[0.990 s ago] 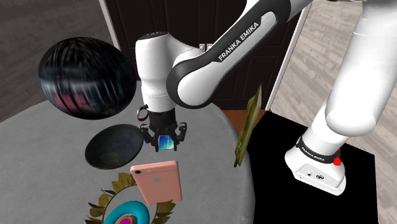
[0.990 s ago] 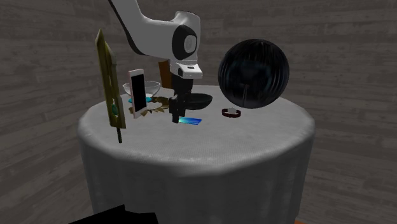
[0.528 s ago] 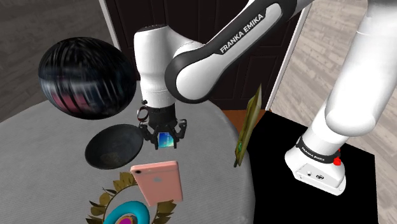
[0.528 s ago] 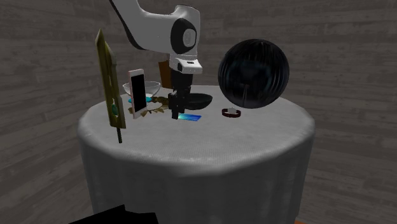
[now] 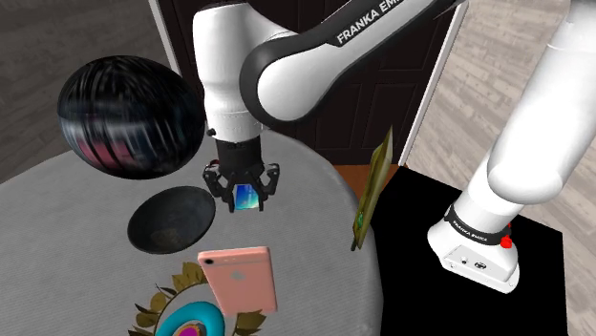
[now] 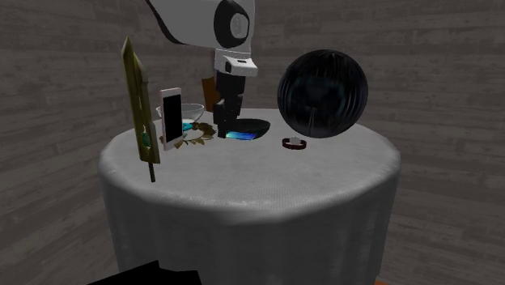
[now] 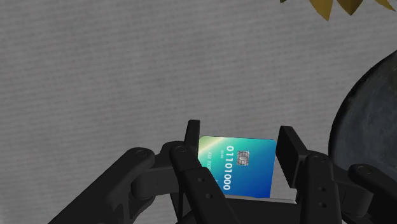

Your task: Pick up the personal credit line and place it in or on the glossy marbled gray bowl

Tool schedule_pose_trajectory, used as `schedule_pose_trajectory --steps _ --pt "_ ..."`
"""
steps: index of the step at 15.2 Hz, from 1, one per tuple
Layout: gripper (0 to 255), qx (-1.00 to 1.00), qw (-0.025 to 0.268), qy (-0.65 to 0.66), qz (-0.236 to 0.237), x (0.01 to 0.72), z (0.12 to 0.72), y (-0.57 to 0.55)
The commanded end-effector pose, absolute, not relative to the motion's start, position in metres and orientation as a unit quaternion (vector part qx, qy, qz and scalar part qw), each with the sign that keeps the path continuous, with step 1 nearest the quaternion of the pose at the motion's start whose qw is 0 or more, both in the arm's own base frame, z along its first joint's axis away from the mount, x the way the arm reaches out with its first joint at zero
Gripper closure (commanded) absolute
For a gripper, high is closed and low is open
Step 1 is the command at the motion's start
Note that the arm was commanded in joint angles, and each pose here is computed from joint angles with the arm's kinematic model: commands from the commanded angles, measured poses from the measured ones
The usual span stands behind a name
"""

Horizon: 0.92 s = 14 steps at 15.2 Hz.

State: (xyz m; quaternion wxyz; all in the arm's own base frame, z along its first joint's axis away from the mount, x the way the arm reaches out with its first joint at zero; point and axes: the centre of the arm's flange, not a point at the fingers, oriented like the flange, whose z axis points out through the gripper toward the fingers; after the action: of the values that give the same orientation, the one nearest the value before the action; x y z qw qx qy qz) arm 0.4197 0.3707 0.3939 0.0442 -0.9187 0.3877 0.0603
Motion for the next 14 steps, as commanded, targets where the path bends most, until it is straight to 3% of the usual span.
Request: schedule_pose_trajectory --steps 1,14 --pt "255 -0.919 0.044 0.388 0.061 0.42 0.405 0.37" --pt "255 -0.919 0.044 0.388 0.061 0.441 0.461 0.404"
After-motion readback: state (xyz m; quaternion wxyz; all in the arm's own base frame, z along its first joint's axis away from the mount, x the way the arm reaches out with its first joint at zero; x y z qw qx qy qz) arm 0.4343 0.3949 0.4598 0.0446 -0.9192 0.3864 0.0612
